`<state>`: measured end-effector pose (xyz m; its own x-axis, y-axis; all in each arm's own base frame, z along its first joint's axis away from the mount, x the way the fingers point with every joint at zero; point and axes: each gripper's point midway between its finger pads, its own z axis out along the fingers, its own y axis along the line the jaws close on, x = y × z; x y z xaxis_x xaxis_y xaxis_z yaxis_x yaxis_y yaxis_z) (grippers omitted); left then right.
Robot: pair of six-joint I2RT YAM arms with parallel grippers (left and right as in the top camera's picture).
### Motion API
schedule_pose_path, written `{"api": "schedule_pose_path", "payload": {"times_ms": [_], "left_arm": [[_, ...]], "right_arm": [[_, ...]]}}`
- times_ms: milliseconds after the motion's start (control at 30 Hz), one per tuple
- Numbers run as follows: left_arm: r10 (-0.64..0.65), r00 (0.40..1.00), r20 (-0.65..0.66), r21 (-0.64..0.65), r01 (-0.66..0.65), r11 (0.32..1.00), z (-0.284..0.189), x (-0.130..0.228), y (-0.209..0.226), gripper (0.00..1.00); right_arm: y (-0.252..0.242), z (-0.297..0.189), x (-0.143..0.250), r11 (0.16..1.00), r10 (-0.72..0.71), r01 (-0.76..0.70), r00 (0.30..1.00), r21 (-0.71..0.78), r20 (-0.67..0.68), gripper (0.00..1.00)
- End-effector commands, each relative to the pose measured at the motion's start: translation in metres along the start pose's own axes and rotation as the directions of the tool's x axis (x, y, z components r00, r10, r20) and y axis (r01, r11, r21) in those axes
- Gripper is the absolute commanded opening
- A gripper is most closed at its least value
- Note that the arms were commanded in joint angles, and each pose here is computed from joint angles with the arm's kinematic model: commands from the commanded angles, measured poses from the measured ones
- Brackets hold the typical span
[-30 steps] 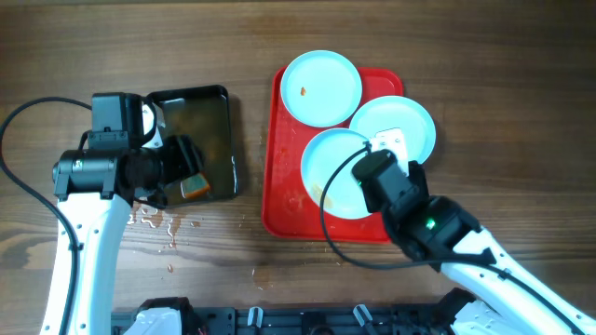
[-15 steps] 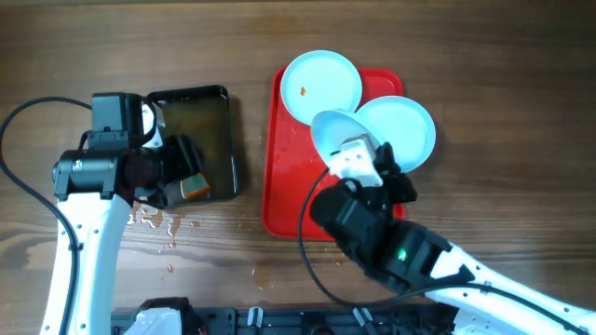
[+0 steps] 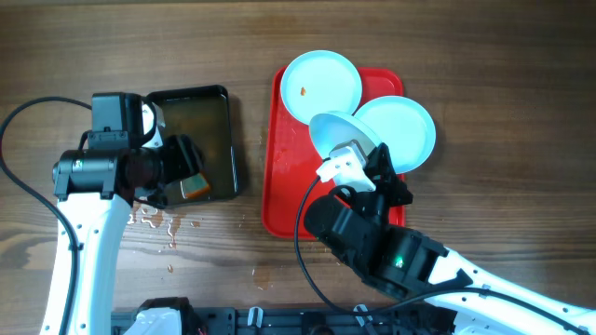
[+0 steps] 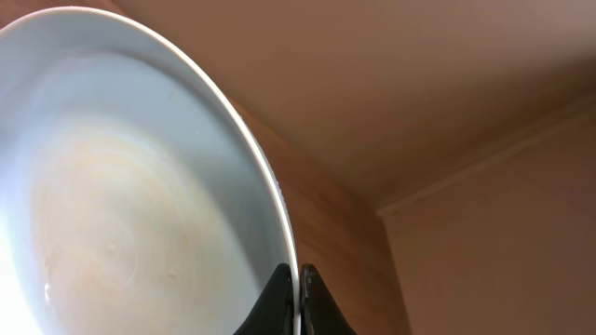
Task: Clean dirty plates on tray and stack at the side
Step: 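Carry the plate right and set it on the table beside the tray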
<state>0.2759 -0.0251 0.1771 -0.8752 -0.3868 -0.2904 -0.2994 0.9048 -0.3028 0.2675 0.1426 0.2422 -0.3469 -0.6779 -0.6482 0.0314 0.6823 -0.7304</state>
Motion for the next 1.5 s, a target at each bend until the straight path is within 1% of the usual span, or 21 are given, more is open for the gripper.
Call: {"api": "schedule_pose_path", "payload": {"times_ms": [0,67,100,133,233,300,367,433,467,500,633,667,800,900,1000,1033,1100,1167,1233,1300,1467], "left_arm": [[0.021,1.000,0.020,0.025,-0.021,0.999,-0.006,-0.003,-0.006,0.71],[0.021,1.000,0.020,0.025,-0.022,0.999,-0.006,-0.003,-0.006,0.71],[0.021,1.000,0.020,0.025,-0.021,0.999,-0.006,-0.003,-0.006,0.71],[0.021,1.000,0.020,0.025,-0.021,0.999,-0.006,-0.003,-0.006,0.71],[0.021,1.000,0.020,0.025,-0.021,0.999,-0.006,-0.003,-0.006,0.71],[0.021,1.000,0.020,0.025,-0.021,0.999,-0.006,-0.003,-0.006,0.71],[0.020,1.000,0.018,0.025,-0.021,0.999,-0.006,-0.003,-0.006,0.70],[0.020,1.000,0.017,0.025,-0.021,0.999,-0.006,-0.003,-0.006,0.70],[0.020,1.000,0.017,0.024,-0.021,0.999,-0.006,-0.003,-0.006,0.70],[0.020,1.000,0.017,0.025,-0.021,0.999,-0.006,-0.003,-0.006,0.71],[0.020,1.000,0.017,0.024,-0.021,0.999,-0.006,-0.003,-0.006,0.70],[0.020,1.000,0.018,0.025,-0.021,0.999,-0.006,-0.003,-0.006,0.70],[0.020,1.000,0.018,0.025,-0.021,0.999,-0.006,-0.003,-0.006,0.71],[0.020,1.000,0.018,0.025,-0.021,0.999,-0.006,-0.003,-0.006,0.71],[0.020,1.000,0.018,0.025,-0.021,0.999,-0.006,-0.003,-0.006,0.71],[0.020,1.000,0.018,0.025,-0.021,0.999,-0.006,-0.003,-0.006,0.71],[0.020,1.000,0.018,0.025,-0.021,0.999,-0.006,-0.003,-0.006,0.71],[0.020,1.000,0.018,0.025,-0.021,0.999,-0.006,-0.003,-0.006,0.72],[0.020,1.000,0.018,0.025,-0.021,0.999,-0.006,-0.003,-0.006,0.72],[0.020,1.000,0.018,0.025,-0.021,0.999,-0.006,-0.003,-0.006,0.72],[0.020,1.000,0.018,0.025,-0.021,0.999,-0.006,-0.003,-0.006,0.73]], "right_arm": [[0.004,-0.001,-0.005,0.991,0.130,-0.130,0.992,-0.041,-0.001,0.04],[0.027,0.001,0.003,0.960,0.215,-0.222,0.975,-0.170,-0.057,0.04],[0.047,0.001,0.015,0.896,0.313,-0.350,0.935,-0.274,-0.168,0.04],[0.055,0.002,0.023,0.854,0.360,-0.421,0.902,-0.306,-0.237,0.04],[0.060,0.009,0.036,0.733,0.449,-0.585,0.800,-0.347,-0.399,0.04],[0.041,0.022,0.045,0.652,0.511,-0.685,0.714,-0.325,-0.479,0.04],[0.021,0.035,0.058,0.576,0.572,-0.770,0.621,-0.276,-0.536,0.04],[-0.006,0.053,0.079,0.490,0.642,-0.852,0.497,-0.186,-0.583,0.04],[-0.025,0.067,0.099,0.434,0.690,-0.895,0.405,-0.105,-0.599,0.04],[-0.039,0.075,0.113,0.396,0.721,-0.917,0.341,-0.045,-0.604,0.04],[-0.083,0.101,0.180,0.269,0.805,-0.946,0.116,0.183,-0.582,0.04],[-0.098,0.110,0.215,0.222,0.833,-0.929,0.023,0.296,-0.553,0.04],[-0.111,0.132,0.280,0.134,0.855,-0.883,-0.127,0.451,-0.503,0.04],[-0.100,0.143,0.311,0.128,0.838,-0.851,-0.181,0.509,-0.515,0.04],[-0.084,0.149,0.323,0.136,0.812,-0.841,-0.209,0.524,-0.546,0.07],[-0.083,0.151,0.322,0.136,0.807,-0.849,-0.203,0.510,-0.554,0.15],[-0.080,0.158,0.301,0.160,0.782,-0.918,-0.107,0.363,-0.614,0.36],[-0.070,0.166,0.249,0.128,0.736,-0.990,0.051,0.065,-0.675,0.45],[-0.058,0.165,0.224,0.127,0.704,-0.989,0.139,-0.069,-0.697,0.51],[-0.040,0.162,0.211,0.185,0.654,-0.973,0.226,-0.137,-0.722,0.53],[0.004,0.170,0.203,0.484,0.530,-0.864,0.415,-0.138,-0.740,0.52]]}}
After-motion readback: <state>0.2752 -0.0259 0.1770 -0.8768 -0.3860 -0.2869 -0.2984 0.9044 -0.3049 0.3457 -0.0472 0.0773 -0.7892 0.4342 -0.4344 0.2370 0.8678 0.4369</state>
